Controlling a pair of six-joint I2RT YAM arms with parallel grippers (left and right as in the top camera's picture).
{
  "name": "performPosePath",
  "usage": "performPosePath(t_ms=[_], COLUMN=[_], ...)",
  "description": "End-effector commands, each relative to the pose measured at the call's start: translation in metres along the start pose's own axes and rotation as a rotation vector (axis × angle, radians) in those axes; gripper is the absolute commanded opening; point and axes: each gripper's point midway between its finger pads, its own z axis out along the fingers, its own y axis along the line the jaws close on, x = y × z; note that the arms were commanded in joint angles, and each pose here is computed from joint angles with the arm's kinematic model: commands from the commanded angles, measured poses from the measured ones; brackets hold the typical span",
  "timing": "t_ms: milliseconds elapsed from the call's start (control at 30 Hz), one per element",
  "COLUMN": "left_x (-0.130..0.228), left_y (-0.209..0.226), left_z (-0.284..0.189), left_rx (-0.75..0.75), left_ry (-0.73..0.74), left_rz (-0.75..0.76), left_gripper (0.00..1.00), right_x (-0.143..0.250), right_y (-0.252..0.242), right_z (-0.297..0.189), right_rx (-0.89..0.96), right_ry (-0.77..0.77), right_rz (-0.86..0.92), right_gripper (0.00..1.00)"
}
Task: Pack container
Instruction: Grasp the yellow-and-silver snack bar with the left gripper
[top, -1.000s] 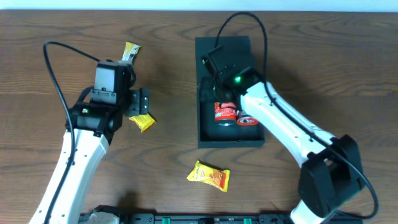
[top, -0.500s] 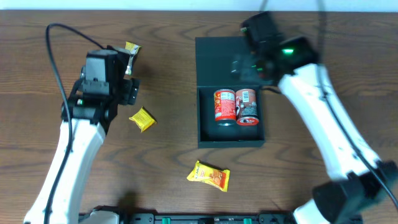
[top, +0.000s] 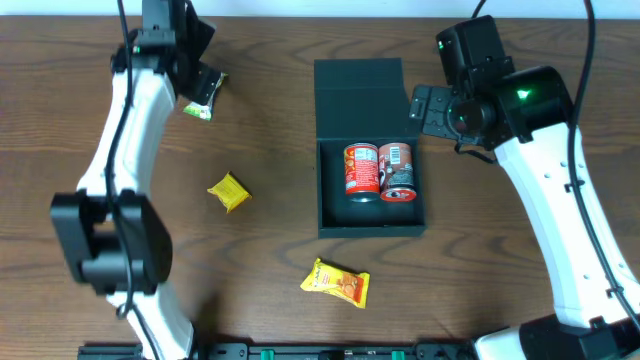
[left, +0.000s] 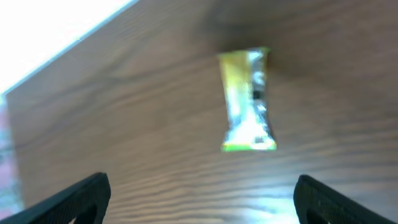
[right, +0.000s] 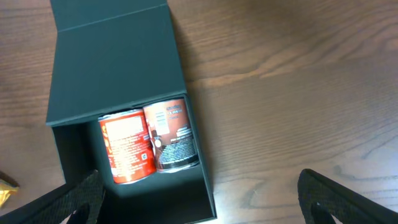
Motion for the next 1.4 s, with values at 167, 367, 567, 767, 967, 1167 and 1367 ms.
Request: performPosePath(t_ms=[167,367,567,767,967,1167,1367], left_x=[0.014,0.029,0.031,0.024,0.032,0.036,0.030], left_y=[-0.017,-0.043,-0.051,-0.040,-0.051,-0.054,-0.050], left_z=[0.068,0.102,0.125,0.135,0.148,0.155,0.157], left_rx=[0.123,0.221,0.279,0.253,0.292,0.297,0.280], left_ry=[0.105,0.141,0.116,0.075,0.094,0.107,0.082], left_rz=[0.062,0.072,0.004,-0.069,-0.088,-0.105,-0.107], left_gripper=[0.95,0.95,0.95,0.95,0.87,0.67,0.60], right_x=[-0.001,0.000,0.003,0.009,0.010,0.011,0.011], right_y=[-0.003,-0.004,-0.005,-0.009,-0.009,-0.010,-0.010], right_z=[0.001,0.001,0.001,0.001,0.001,0.001,0.001], right_rx=[0.015,0.017,0.023,0.037,0.038,0.042,0.041], right_ry=[-0.002,0.004,0.013,0.040,0.043,0.048,0.048], right_rz=[-0.008,-0.010,-0.012,-0.019,-0.016,-0.017,-0.017], right_gripper=[0.99,0.99,0.99,0.99,0.99,0.99,0.99])
